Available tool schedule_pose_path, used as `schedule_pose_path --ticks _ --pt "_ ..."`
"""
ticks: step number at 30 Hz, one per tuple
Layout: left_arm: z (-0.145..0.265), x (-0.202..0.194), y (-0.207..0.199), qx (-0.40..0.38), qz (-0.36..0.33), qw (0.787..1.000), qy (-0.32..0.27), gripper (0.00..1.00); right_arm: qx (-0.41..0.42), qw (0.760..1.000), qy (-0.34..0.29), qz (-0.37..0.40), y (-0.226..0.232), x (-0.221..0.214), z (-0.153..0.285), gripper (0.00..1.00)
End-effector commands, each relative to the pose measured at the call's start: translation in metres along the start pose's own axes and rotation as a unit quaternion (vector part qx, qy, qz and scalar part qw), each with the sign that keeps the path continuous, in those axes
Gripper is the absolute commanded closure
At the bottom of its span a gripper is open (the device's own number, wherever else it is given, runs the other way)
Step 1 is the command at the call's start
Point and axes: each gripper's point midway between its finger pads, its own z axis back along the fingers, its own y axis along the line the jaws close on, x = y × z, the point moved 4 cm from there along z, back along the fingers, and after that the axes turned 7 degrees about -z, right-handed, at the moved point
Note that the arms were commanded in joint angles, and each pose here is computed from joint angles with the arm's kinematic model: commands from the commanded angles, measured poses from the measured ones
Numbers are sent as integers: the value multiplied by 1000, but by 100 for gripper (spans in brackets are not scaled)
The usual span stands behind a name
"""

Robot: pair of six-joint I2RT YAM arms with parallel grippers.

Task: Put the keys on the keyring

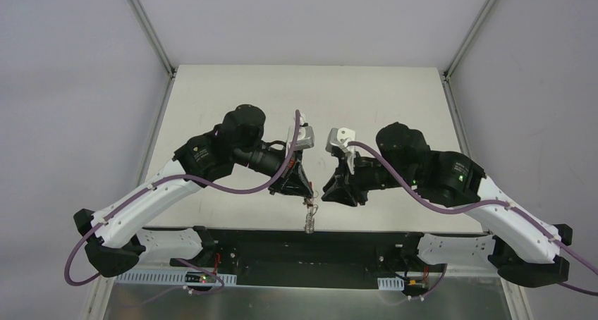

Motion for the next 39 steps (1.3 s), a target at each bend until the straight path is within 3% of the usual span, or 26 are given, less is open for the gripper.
schedule_pose_path --ticks 1,14,39 --pt "8 7 -13 -25 -15 1000 5 100 23 999 -24 11 9 16 9 74" --pt "10 7 -17 -31 -16 999 8 100 47 998 -34 7 8 30 -13 79" --pt "16 10 -20 -21 -30 999 -1 100 64 998 -10 -5 7 22 -27 79"
